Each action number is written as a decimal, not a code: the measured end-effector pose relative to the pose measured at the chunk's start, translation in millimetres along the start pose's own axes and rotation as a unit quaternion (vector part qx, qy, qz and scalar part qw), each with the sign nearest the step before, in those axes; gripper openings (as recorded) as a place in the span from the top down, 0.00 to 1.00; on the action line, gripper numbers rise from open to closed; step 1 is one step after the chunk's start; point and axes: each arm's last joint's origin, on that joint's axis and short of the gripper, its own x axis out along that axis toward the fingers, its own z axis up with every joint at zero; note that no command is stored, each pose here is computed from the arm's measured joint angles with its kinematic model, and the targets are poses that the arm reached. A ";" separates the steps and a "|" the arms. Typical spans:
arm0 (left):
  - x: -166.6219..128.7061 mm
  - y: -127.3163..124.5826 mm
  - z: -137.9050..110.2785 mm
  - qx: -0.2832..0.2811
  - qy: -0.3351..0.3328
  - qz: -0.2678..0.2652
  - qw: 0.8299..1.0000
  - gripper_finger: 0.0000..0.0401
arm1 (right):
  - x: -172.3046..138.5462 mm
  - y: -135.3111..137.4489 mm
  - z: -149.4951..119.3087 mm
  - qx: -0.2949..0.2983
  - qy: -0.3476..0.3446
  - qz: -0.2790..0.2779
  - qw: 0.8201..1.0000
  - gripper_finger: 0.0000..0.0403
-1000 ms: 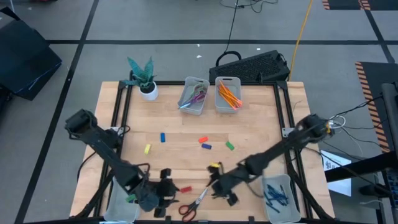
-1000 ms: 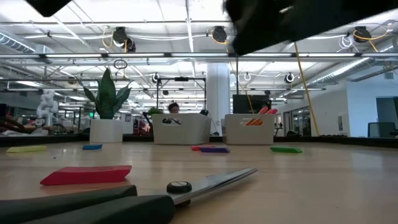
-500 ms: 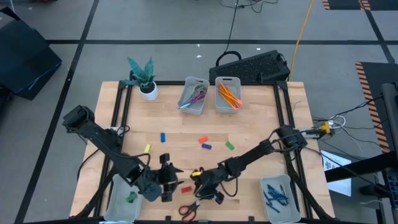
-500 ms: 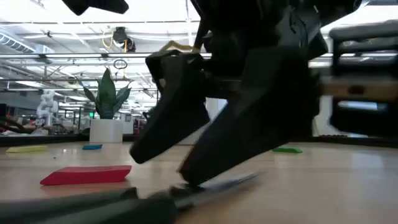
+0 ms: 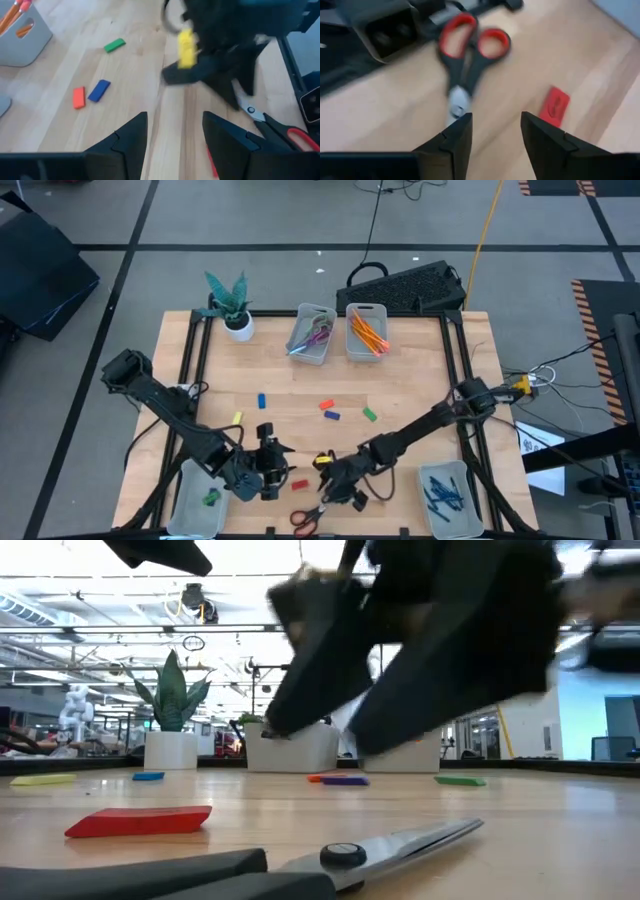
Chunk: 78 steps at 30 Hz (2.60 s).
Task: Sort crayons/erasers/pens/pencils in bins
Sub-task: Put the black scissors into the top left bin
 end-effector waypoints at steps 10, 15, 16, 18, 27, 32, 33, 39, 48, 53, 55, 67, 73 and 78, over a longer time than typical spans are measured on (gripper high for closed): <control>-1.6 -2.4 -0.1 0.000 -0.005 -0.004 1.000 0.52 | 25.5 17.9 -10.3 -0.010 -0.008 0.012 1.000 0.59; -1.4 -2.7 0.9 -0.006 -0.009 -0.006 1.000 0.52 | 33.6 11.4 -23.8 0.001 0.012 0.009 1.000 0.62; -1.4 -2.6 0.8 -0.007 -0.009 -0.006 1.000 0.52 | 33.4 10.6 -25.2 0.003 0.018 0.010 1.000 0.64; -1.4 -2.6 0.9 -0.007 -0.009 -0.006 1.000 0.52 | 33.0 9.8 -28.5 0.007 0.034 0.014 0.999 0.67; 1.2 -3.1 0.2 -0.022 -0.005 -0.008 1.000 0.52 | 29.8 11.9 -40.7 0.015 0.096 0.036 0.995 0.89; 3.0 -2.2 0.3 -0.026 -0.007 -0.005 1.000 0.52 | 15.6 10.1 -34.9 0.025 0.117 0.035 0.992 0.87; 4.6 -0.9 -1.1 -0.026 -0.007 -0.002 1.000 0.52 | 10.3 9.8 -31.2 0.027 0.120 0.034 0.992 0.86; 20.3 8.9 -17.7 -0.047 -0.021 0.003 0.999 0.52 | -36.5 13.2 -7.7 0.033 0.148 0.034 0.988 0.85; 43.1 29.0 -45.4 -0.107 -0.078 -0.022 0.991 0.46 | -122.7 21.9 31.9 0.007 0.154 -0.170 0.973 0.87; 55.5 46.5 -45.0 -0.153 -0.078 -0.070 0.983 0.31 | -143.5 31.8 29.2 -0.011 0.157 -0.247 0.956 0.87; 60.1 53.3 -40.4 -0.164 -0.073 -0.094 0.979 0.25 | -145.6 34.4 30.4 -0.022 0.154 -0.270 0.950 0.87; 57.7 61.3 -10.0 -0.081 -0.207 -0.137 0.965 0.13 | -146.9 29.8 40.4 -0.022 0.101 -0.480 0.871 0.87; 41.5 70.8 17.5 -0.032 -0.370 -0.023 0.928 0.13 | -156.6 14.1 47.1 0.049 -0.014 -0.603 0.796 0.87; 36.2 94.3 37.5 -0.041 -0.452 0.012 0.891 0.13 | -172.0 1.7 47.3 0.052 -0.077 -0.644 0.760 0.87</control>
